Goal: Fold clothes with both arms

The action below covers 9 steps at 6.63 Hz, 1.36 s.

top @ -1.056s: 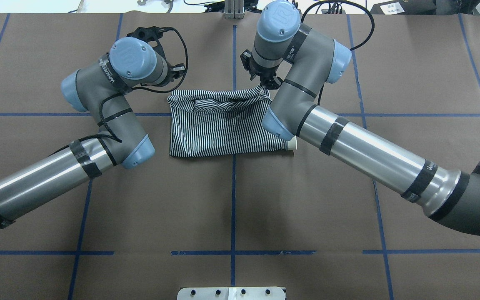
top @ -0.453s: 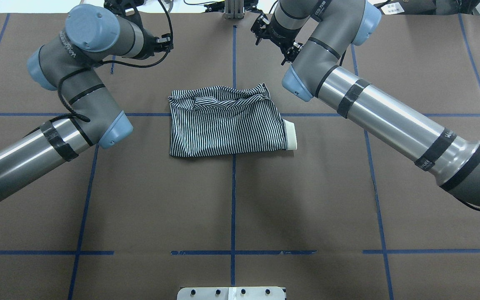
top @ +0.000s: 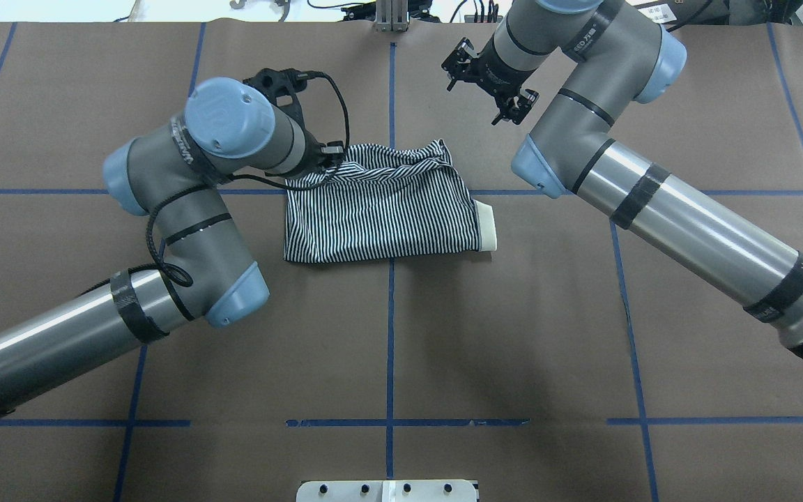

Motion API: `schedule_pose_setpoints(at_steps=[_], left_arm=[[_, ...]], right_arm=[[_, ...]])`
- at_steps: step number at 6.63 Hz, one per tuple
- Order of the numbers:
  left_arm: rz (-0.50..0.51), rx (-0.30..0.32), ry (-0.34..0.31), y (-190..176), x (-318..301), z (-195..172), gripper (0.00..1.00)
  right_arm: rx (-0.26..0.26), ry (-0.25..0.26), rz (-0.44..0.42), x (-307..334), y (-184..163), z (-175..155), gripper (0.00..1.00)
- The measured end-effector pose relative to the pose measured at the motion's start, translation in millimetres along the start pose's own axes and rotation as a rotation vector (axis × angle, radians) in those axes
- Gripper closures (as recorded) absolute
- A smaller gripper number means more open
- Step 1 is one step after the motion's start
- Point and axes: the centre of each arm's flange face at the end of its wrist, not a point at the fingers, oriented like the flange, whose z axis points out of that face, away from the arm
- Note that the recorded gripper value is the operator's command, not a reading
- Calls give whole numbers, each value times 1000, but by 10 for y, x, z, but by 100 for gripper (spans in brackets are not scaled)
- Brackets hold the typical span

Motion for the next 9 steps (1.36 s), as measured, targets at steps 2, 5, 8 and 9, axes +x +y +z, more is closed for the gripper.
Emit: schedule_pose_setpoints(at_steps=[2,5,8,9], left_arm=[[72,-53,-46,278,200,384,100],[144,11,-60,-399,57,805,100],[158,124,-12,-1430,-169,523,100],[154,123,28,-1563,-166,335,100]], right_arm=[[-3,-13,-7,82,55,-68,0],[-19,-11,-12,353,200,-36,0],[-49,-13,-8,487,570,44,0],[-54,-17,-2,408,777,118,0]])
